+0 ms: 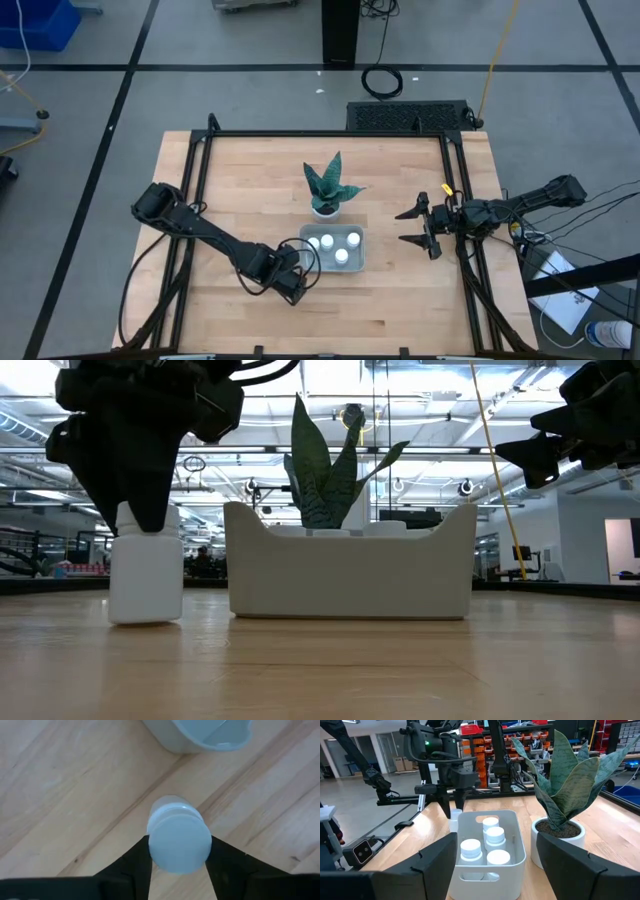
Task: Pick and place pill bottles into a basket
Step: Put the white pill bottle into the gray bin
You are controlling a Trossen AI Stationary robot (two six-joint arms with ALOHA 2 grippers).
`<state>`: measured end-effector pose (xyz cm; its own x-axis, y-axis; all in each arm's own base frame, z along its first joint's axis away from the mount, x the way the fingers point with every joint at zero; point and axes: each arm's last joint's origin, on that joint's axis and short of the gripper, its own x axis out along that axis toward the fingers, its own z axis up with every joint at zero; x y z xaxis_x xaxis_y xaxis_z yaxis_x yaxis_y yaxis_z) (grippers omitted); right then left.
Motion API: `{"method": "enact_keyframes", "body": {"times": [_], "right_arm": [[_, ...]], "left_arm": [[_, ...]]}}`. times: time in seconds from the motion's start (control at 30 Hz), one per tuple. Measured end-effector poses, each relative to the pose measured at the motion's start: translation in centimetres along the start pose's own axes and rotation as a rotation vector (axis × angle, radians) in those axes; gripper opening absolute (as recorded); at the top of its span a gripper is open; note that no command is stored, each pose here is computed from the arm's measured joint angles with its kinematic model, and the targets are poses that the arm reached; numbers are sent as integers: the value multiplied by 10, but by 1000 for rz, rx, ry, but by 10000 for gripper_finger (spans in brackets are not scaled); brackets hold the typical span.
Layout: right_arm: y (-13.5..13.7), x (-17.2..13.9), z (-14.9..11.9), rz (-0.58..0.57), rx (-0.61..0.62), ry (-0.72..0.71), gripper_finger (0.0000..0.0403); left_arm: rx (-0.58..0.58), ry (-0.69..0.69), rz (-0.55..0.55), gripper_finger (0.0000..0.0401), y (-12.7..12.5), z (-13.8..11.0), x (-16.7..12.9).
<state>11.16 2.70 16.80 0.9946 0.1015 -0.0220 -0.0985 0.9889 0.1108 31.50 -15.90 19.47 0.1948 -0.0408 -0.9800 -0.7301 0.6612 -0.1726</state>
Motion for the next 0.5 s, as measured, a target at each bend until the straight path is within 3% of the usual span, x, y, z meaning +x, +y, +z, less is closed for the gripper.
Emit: {"method": "enact_keyframes", "body": {"times": [0.23, 0.5], "right_arm": [[0, 0, 0, 0, 0, 0, 265], [0, 0, 0, 0, 0, 0, 265]], "left_arm": [[21, 2, -5, 201, 0, 0, 0], [23, 10, -8, 156, -1, 0, 0]]}}
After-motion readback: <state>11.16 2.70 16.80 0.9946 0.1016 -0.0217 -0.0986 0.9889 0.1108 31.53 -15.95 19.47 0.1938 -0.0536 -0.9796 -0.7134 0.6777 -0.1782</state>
